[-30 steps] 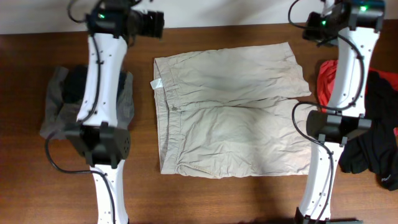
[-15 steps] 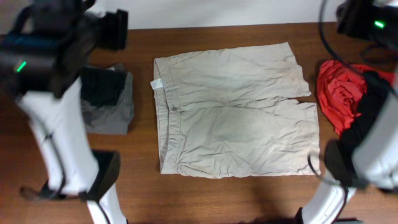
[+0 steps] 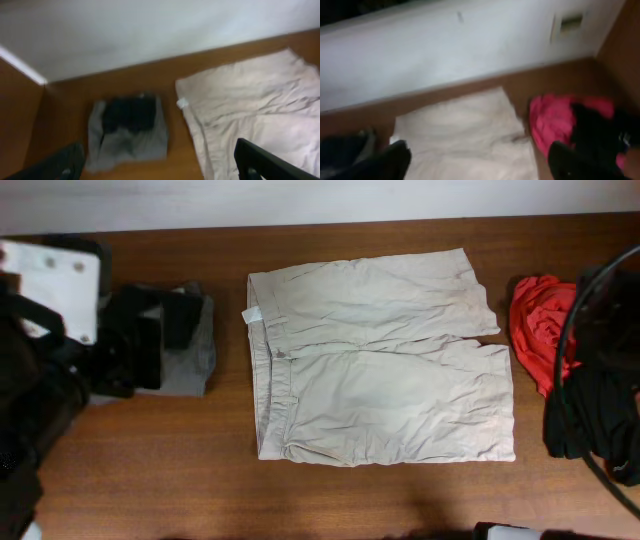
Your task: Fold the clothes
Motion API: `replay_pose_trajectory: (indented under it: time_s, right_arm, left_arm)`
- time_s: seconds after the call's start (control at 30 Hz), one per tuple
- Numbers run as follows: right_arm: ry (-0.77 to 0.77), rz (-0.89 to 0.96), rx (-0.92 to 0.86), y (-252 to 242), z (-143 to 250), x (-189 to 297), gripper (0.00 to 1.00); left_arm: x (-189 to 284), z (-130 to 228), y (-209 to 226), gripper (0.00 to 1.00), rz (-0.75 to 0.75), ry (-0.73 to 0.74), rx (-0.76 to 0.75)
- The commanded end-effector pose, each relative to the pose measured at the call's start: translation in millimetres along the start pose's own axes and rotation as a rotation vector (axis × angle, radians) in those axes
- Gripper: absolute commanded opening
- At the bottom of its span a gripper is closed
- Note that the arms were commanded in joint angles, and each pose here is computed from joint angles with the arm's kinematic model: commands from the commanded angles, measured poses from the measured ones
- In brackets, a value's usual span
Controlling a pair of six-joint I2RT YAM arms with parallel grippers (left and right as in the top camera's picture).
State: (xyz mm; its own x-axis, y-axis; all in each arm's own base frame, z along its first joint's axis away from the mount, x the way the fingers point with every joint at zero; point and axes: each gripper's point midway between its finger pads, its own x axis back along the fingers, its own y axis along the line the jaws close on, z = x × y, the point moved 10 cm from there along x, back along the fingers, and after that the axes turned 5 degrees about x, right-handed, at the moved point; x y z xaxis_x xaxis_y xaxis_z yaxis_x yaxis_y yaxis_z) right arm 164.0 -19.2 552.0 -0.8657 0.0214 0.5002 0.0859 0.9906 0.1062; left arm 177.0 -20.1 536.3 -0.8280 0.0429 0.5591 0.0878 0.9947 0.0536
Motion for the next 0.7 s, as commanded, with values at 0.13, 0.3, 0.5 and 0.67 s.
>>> replay_pose_trajectory:
  time_s: [0.13,0.3,0.5,0.67]
  right_arm:
    - [0.475,0.082,-0.141,-19,49,-107,0.99]
    - [0.756,0.121,-0.216,-29,99,-173,0.99]
    - [0.933,0.152,-0.251,-37,153,-214,1.00]
    - [1.053,0.186,-0.323,-41,196,-231,0.99]
  left_arm:
    - [-136,45,-15,0.99,0.057,0.338,0.005]
    - [-217,106,-34,0.89,0.219,0.590,0.043]
    - [-256,163,-44,0.81,0.291,0.790,0.083]
    - [-263,194,-49,0.82,0.291,0.885,0.131]
